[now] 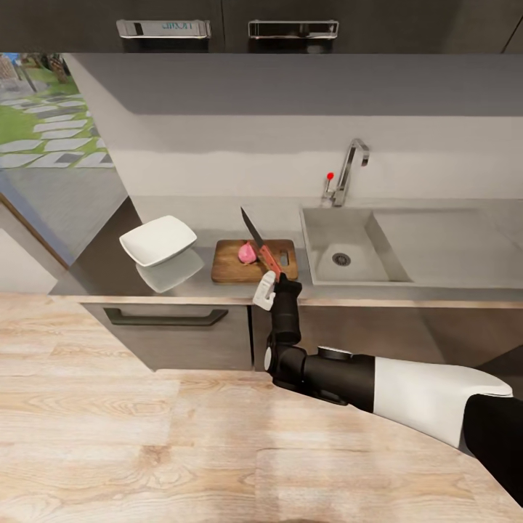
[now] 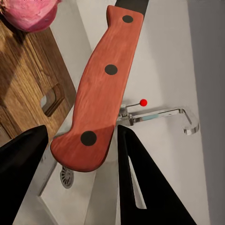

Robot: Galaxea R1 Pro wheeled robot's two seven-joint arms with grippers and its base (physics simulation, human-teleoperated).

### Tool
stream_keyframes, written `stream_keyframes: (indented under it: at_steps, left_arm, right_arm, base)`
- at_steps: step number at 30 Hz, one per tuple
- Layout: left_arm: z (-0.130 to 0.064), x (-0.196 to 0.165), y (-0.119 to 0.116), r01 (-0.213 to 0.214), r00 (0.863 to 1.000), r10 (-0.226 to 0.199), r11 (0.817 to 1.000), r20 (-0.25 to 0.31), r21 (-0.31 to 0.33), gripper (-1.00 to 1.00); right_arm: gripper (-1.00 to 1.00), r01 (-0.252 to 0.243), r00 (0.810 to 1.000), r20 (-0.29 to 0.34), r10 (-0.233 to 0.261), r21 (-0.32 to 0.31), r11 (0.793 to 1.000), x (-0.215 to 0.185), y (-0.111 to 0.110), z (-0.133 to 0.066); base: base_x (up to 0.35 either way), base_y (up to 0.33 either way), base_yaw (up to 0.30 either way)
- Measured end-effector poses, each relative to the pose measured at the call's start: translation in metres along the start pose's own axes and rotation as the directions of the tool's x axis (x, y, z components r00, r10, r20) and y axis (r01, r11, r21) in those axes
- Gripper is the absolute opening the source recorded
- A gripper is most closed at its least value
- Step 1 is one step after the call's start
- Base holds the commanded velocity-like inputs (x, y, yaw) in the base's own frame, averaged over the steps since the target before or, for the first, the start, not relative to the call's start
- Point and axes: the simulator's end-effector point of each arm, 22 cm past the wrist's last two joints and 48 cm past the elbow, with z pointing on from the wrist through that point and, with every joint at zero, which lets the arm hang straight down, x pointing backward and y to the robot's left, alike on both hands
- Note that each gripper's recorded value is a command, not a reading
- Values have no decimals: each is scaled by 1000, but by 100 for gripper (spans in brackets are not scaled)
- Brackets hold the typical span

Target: In the kitchen, take the Vidalia onion out of the sink, dice it on the chopping board with the paring knife, put the diced onion into the bowl on the countertop, then place both the paring knife and the chopping board into the sink.

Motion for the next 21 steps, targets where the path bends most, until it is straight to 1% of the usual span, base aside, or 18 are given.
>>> stream_keyframes:
  at_steps: [6,9,12,17,21]
  left_arm:
    - [0,0,0,0,1000,0,1000,0,0,100]
    - [0,0,0,0,1000,0,1000,0,0,100]
    - [0,0,0,0,1000,0,1000,0,0,100]
    - [0,0,0,0,1000,0,1000,0,0,100]
    - [0,0,0,0,1000,0,1000,0,1,100]
  right_arm:
    - [-100,-1,1000,0,1,-3,1000,-1,1,0]
    - [-100,-13,1000,-17,13,-30,999,3,7,0]
    - [-100,-19,1000,-25,18,-44,999,5,10,-1]
    - [-100,0,1000,2,0,-62,998,-4,21,-9]
    - [-100,3,1000,10,-2,-65,998,-7,22,-11]
  base:
    - [40,0,0]
    - [2,0,0]
    - [0,0,0]
    - [0,0,0]
    - [0,0,0]
